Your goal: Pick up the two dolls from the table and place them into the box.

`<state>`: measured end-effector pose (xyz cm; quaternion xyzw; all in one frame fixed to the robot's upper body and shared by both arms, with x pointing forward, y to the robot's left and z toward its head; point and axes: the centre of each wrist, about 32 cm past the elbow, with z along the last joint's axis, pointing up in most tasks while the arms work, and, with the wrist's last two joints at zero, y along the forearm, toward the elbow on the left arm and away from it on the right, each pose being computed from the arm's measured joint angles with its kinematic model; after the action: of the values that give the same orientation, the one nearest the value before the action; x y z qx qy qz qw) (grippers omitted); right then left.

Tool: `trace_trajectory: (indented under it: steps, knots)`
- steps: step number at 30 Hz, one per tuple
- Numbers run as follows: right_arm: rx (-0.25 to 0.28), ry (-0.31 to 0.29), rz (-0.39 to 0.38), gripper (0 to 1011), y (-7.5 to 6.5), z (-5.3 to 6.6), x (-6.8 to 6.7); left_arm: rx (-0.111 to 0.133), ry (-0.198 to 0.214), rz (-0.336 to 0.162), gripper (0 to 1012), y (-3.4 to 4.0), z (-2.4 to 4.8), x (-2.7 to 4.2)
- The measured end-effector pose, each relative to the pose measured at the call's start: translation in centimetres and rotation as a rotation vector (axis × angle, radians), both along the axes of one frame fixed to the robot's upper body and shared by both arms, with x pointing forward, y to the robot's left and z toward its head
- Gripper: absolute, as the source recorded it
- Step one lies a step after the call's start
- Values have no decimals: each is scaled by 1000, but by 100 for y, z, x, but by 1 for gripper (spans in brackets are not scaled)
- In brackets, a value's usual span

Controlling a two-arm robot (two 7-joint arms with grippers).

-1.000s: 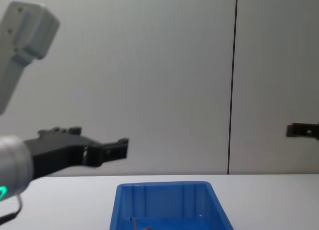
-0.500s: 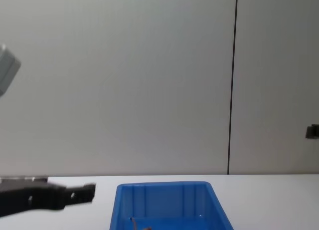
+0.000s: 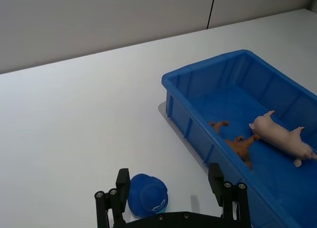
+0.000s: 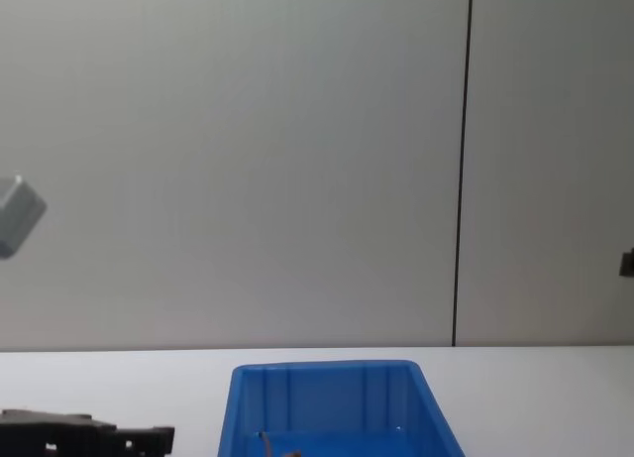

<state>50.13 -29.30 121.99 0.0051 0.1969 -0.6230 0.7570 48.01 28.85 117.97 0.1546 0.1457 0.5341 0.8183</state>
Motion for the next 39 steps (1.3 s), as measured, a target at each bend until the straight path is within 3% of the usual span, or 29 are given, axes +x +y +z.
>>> trace_trajectory:
  steps: [4,10,16,28,39]
  knots:
    - [0,0,-2,1001,-3,0,-2,-3,34,-28,1001,45,-59,140]
    - [1,0,-5,1001,-6,1,-4,0,78,-51,1001,75,-125,278]
    - [1,0,-6,1001,-8,3,-5,14,122,-57,1001,90,-159,362]
    - [1,1,-8,1001,-14,1,-8,57,190,-28,1001,96,-151,401]
    - [0,1,-8,1001,-13,1,-8,81,209,-5,978,80,-114,433]
